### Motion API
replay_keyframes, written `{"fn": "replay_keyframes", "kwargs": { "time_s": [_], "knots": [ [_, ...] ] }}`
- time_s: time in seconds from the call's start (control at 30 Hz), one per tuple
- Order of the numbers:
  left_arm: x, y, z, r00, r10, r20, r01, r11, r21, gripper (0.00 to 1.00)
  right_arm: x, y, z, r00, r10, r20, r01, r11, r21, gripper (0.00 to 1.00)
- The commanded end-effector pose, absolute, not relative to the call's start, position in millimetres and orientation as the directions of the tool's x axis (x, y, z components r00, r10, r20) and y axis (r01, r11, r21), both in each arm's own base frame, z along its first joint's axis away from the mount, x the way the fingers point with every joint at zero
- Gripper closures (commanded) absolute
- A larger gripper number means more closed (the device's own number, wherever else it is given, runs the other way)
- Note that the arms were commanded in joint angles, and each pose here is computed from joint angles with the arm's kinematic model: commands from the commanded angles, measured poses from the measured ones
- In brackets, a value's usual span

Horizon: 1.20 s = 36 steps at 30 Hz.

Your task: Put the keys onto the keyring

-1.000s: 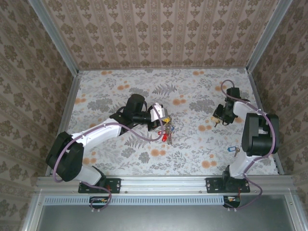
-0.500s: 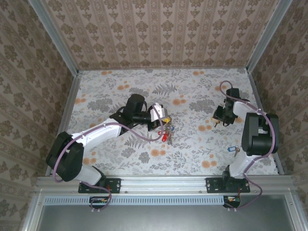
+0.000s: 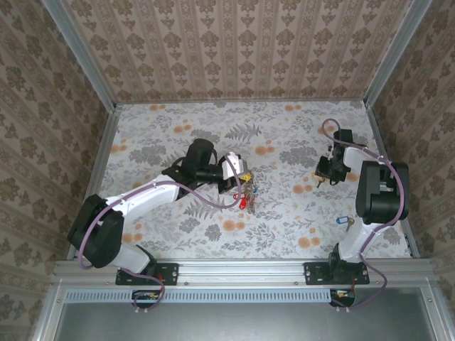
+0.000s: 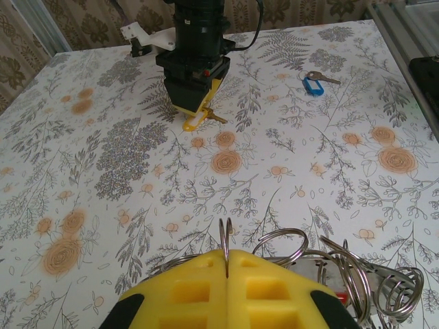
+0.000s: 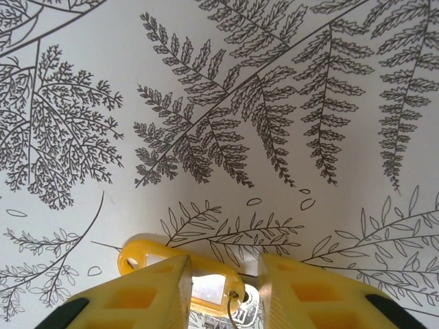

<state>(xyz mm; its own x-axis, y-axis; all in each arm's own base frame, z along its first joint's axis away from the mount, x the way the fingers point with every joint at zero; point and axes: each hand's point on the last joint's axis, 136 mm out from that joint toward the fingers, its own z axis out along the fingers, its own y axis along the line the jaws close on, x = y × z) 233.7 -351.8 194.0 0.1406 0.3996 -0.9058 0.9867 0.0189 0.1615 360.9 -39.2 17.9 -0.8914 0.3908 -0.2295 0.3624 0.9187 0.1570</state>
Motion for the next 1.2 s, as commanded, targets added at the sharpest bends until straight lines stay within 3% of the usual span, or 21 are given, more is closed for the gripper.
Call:
{"fn": "replay_keyframes", "kwargs": {
  "time_s": [0.0, 0.13, 0.17, 0.3, 0.6, 0.87, 1.17],
  "knots": [
    [232.2, -354.6, 212.1, 0.165, 0.348, -0.923, 0.984, 0.005, 0.177, 1.00, 357.6, -34.4, 18.0, -0.898, 0.390, -0.204, 0.358, 0.917, 0.176, 0.71],
    [231.9, -354.5, 211.9, 0.163, 0.349, -0.923, 0.985, 0.003, 0.175, 1.00, 357.0, -26.4, 20.3, -0.893, 0.410, -0.185, 0.368, 0.903, 0.222, 0.76],
    [231.9, -354.2, 211.8, 0.161, 0.349, -0.923, 0.985, 0.004, 0.174, 1.00, 349.9, -23.7, 18.8, -0.897, 0.414, -0.154, 0.377, 0.899, 0.225, 0.81],
    [231.1, -355.0, 213.4, 0.162, 0.347, -0.924, 0.985, 0.002, 0.174, 1.00, 342.4, -22.7, 16.5, -0.897, 0.421, -0.133, 0.387, 0.895, 0.220, 0.83],
    [228.2, -355.9, 216.1, 0.167, 0.346, -0.923, 0.984, -0.007, 0.176, 1.00, 339.2, -23.7, 20.2, -0.901, 0.415, -0.124, 0.385, 0.899, 0.211, 0.74],
    [226.2, -356.6, 218.6, 0.174, 0.351, -0.920, 0.983, -0.005, 0.184, 1.00, 332.3, -15.8, 17.5, -0.905, 0.410, -0.112, 0.375, 0.894, 0.244, 0.79],
    [224.7, -358.8, 220.2, 0.179, 0.354, -0.918, 0.982, -0.013, 0.187, 1.00, 328.5, -10.3, 16.2, -0.909, 0.409, -0.086, 0.374, 0.888, 0.265, 0.74]
  ]
}}
